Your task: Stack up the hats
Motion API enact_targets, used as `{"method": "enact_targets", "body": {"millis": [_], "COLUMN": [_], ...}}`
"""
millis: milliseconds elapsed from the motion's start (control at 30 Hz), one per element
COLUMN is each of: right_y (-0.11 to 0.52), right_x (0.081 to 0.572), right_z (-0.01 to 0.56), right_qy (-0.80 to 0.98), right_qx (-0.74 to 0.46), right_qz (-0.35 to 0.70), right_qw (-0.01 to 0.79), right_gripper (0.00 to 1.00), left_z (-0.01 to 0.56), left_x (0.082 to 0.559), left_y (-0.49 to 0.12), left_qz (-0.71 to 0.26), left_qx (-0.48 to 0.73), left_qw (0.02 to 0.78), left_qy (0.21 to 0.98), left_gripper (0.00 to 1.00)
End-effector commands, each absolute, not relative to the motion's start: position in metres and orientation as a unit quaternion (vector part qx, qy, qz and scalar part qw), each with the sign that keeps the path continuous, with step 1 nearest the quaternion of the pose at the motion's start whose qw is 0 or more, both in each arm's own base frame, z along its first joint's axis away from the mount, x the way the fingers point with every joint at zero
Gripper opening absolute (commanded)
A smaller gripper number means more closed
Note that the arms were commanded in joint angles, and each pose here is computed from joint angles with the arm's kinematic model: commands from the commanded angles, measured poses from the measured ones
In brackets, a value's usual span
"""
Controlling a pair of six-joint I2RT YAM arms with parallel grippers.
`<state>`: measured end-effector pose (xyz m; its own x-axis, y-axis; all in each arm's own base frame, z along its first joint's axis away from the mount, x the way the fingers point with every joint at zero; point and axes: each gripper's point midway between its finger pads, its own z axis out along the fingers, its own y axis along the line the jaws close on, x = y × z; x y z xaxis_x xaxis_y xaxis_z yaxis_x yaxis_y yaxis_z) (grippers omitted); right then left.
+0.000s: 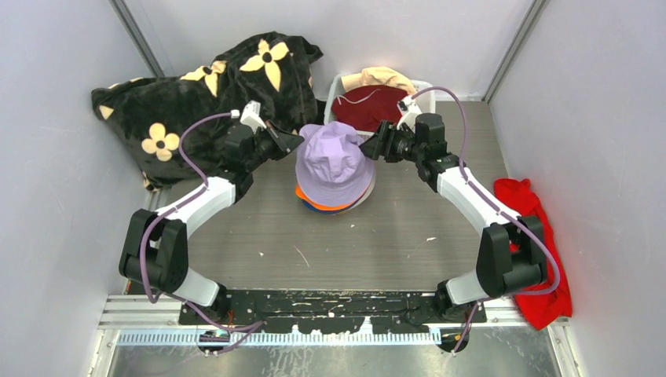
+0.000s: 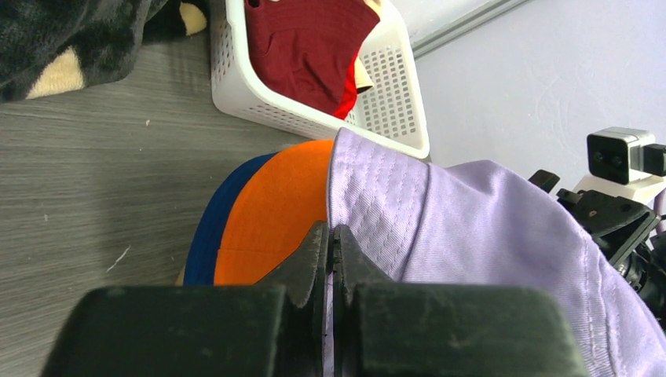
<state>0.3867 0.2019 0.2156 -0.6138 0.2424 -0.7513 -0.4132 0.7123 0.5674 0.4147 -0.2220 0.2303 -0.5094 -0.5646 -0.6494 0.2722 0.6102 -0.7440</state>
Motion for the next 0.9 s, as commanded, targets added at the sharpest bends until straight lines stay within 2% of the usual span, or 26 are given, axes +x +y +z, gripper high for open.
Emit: {"method": "enact_targets", "body": {"millis": [0,300,467,567,767,867], "right_y": [0.205,0.205,0.204,0.198,0.171,0.162], "right_x": [0.391,0.399,0.402,0.405,0.418,0.437], "right_z": [0.216,0.215,0.229,0.249,0.328,0.353], "right_qy": [0.807,0.808,0.801,0.791,0.755,0.753], "right_qx": [-0.059,-0.055,-0.052,-0.043,-0.009,0.007], "right_qz": [0.379,0.374,0.372,0.362,0.306,0.274], "right_qw": [0.449,0.452,0.465,0.491,0.58,0.598], "right_gripper": [0.68,0.69,0.69,0.69,0.71,0.71], "left_z": [0.235,0.197,0.214,0.235,0.266,0.282], "left_x": [0.424,0.43,0.424,0.42,0.415,0.416], "left_y": [-0.229,-0.229,-0.223,-0.216,-0.18,-0.166], "left_qz": [-0.433,-0.409,-0.402,-0.386,-0.297,-0.263], "left_qx": [-0.077,-0.09,-0.083,-0.076,-0.1,-0.114], "left_qw": [0.49,0.454,0.473,0.49,0.519,0.534], "left_qy": [0.753,0.786,0.78,0.778,0.795,0.796], "left_gripper": [0.0,0.0,0.0,0.08,0.33,0.37]}}
